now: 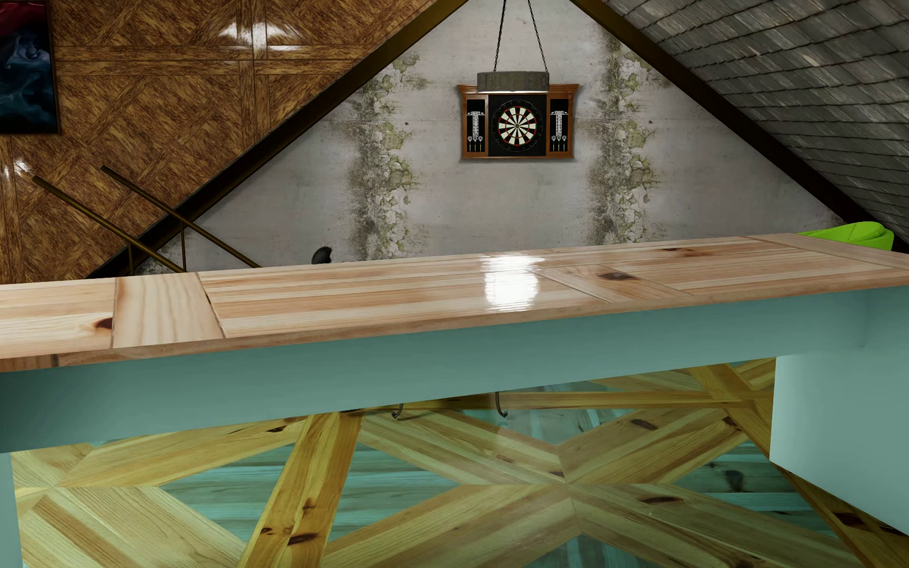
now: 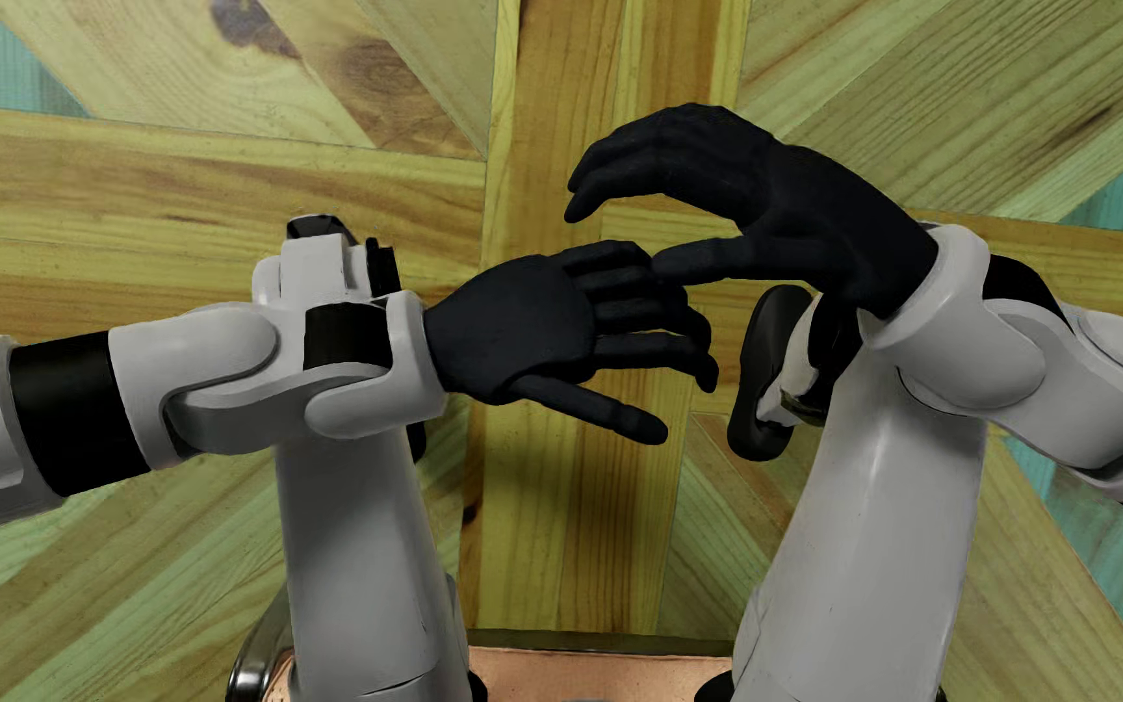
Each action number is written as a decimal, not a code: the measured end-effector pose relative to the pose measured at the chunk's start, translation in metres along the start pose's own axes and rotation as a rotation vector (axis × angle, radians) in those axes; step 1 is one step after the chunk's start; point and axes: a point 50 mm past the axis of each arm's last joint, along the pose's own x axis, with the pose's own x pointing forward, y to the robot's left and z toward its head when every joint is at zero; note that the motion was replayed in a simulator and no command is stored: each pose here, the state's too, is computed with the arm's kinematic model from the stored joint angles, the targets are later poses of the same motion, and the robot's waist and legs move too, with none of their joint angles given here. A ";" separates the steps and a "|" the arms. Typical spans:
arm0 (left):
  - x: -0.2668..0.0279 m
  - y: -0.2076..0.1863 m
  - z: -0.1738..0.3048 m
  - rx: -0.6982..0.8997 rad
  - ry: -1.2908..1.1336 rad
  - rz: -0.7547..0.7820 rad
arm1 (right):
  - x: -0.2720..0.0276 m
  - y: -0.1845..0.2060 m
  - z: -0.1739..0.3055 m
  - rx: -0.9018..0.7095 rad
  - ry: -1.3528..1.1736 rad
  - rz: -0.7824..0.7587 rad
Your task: Get up from the leather chair
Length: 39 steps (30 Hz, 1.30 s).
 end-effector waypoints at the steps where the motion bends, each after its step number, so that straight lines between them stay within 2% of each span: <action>1: 0.007 0.005 0.004 0.021 -0.055 -0.010 | 0.015 -0.001 0.007 -0.013 -0.075 0.023; 3: 0.014 0.006 0.007 0.037 -0.100 0.003 | 0.030 0.003 0.017 -0.025 -0.156 0.080; 6: 0.019 -0.003 -0.008 0.045 -0.037 0.034 | 0.036 0.015 0.001 -0.022 -0.107 0.071; 8: 0.020 -0.023 -0.029 0.025 0.068 0.009 | 0.033 0.033 -0.027 -0.018 0.011 0.095; 11: 0.017 -0.075 -0.064 -0.055 0.282 -0.104 | 0.023 0.081 -0.078 0.011 0.255 0.231; 14: 0.004 -0.153 -0.077 -0.258 0.505 -0.342 | -0.007 0.157 -0.118 0.134 0.545 0.467; 16: -0.009 -0.201 -0.061 -0.426 0.588 -0.553 | -0.037 0.215 -0.118 0.256 0.715 0.664; 18: -0.041 -0.241 -0.046 -0.705 0.827 -0.580 | -0.070 0.257 -0.104 0.426 0.863 0.776; 20: -0.071 -0.266 -0.023 -0.923 0.974 -0.533 | -0.112 0.281 -0.089 0.612 1.024 0.743; 23: -0.111 -0.278 0.005 -1.083 1.078 -0.451 | -0.186 0.296 -0.066 0.835 1.312 0.584; 27: -0.175 -0.290 0.036 -1.204 1.326 -0.340 | -0.255 0.305 -0.030 0.937 1.566 0.454; 29: -0.210 -0.306 0.064 -1.278 1.559 -0.325 | -0.285 0.312 -0.008 0.979 1.704 0.474; 32: -0.246 -0.321 0.105 -1.330 1.776 -0.474 | -0.308 0.321 0.018 1.040 1.831 0.550; 35: -0.260 -0.324 0.129 -1.366 1.767 -0.631 | -0.319 0.325 0.034 1.079 1.887 0.552; 39: -0.262 -0.319 0.129 -1.393 1.723 -0.597 | -0.308 0.328 0.032 1.104 1.813 0.547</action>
